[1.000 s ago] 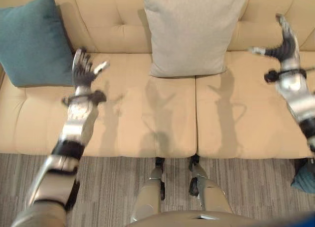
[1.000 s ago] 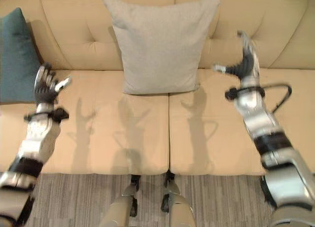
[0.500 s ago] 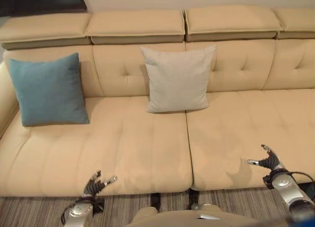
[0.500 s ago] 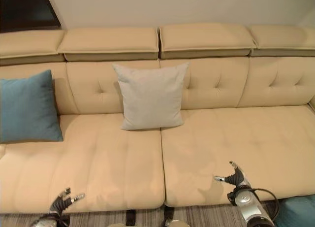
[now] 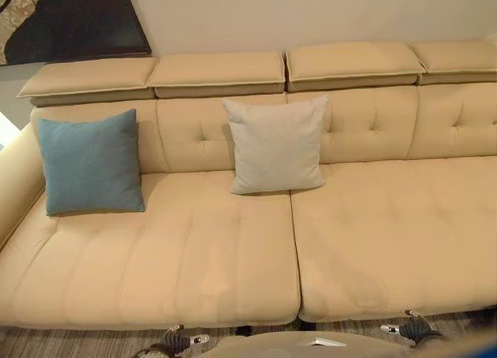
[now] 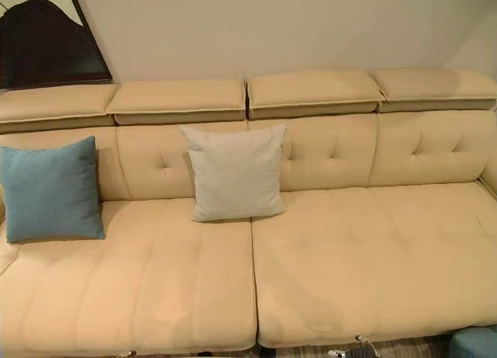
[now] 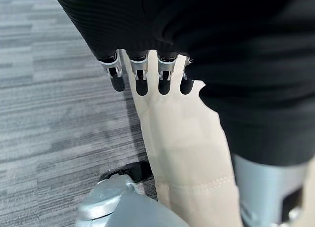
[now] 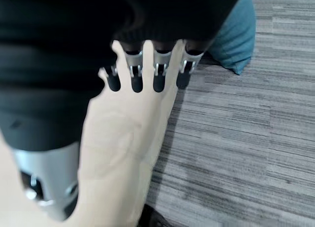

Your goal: Pick up all the scattered cushions and arrange them neatly on the sofa.

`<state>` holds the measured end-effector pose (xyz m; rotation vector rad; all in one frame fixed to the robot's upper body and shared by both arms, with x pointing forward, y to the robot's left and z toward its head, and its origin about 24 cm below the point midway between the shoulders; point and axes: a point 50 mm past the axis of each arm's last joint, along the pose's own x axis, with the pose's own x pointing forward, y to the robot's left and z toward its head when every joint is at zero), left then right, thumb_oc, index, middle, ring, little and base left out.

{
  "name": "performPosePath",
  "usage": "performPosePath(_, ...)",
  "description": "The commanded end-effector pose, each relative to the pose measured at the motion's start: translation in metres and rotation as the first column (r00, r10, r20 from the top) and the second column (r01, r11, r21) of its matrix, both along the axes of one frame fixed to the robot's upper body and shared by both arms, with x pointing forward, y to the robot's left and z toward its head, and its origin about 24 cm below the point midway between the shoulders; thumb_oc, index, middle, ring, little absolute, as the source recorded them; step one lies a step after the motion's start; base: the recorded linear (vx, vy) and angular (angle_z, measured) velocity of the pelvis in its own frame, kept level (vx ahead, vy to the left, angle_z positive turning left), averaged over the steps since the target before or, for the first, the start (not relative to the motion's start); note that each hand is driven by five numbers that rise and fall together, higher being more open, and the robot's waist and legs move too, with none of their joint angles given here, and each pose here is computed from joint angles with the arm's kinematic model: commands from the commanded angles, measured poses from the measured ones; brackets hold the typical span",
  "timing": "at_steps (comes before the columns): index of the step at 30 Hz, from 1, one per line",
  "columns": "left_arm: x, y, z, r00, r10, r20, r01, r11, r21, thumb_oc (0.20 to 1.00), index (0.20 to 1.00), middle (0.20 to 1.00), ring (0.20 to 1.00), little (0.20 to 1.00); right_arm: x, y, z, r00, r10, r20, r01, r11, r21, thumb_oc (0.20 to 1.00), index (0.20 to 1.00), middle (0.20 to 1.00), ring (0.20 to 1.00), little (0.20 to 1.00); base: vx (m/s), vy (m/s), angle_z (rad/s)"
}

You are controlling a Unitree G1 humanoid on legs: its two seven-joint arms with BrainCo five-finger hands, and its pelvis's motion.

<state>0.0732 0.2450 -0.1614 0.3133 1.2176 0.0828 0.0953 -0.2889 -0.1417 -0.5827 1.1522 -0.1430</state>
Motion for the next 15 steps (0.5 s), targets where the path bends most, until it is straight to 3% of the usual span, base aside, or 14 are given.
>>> performPosePath(1,0.019,0.002,0.005,0.998,-0.01,0.061,0.01,1.0,0.015,1.0,1.0,1.0,1.0,1.0,0.039,-0.003,0.012,0.996,0.041,0.079,-0.038,0.999,-0.037,1.0,1.0,1.0,1.0,1.0,-0.3,0.384,-1.62)
performPosePath(5,0.028,-0.005,0.005,0.996,-0.046,0.078,0.046,0.999,0.008,1.0,1.0,1.0,1.0,1.0,0.043,0.003,0.011,0.996,0.013,0.083,-0.012,1.0,-0.015,1.0,1.0,1.0,1.0,1.0,-0.27,0.331,-2.22)
performPosePath(11,0.033,0.004,0.009,0.996,-0.042,0.078,0.04,0.999,0.025,1.0,1.0,1.0,1.0,1.0,0.03,0.009,0.004,0.997,0.069,0.014,-0.069,0.997,-0.021,1.0,1.0,1.0,1.0,1.0,-0.23,0.106,-1.01)
performPosePath(15,0.029,0.006,0.008,0.998,-0.031,0.063,0.029,0.999,0.029,1.0,1.0,1.0,1.0,1.0,0.03,0.013,0.003,0.998,0.066,0.022,-0.066,0.998,-0.011,1.0,1.0,1.0,1.0,1.0,-0.1,-0.105,-0.73)
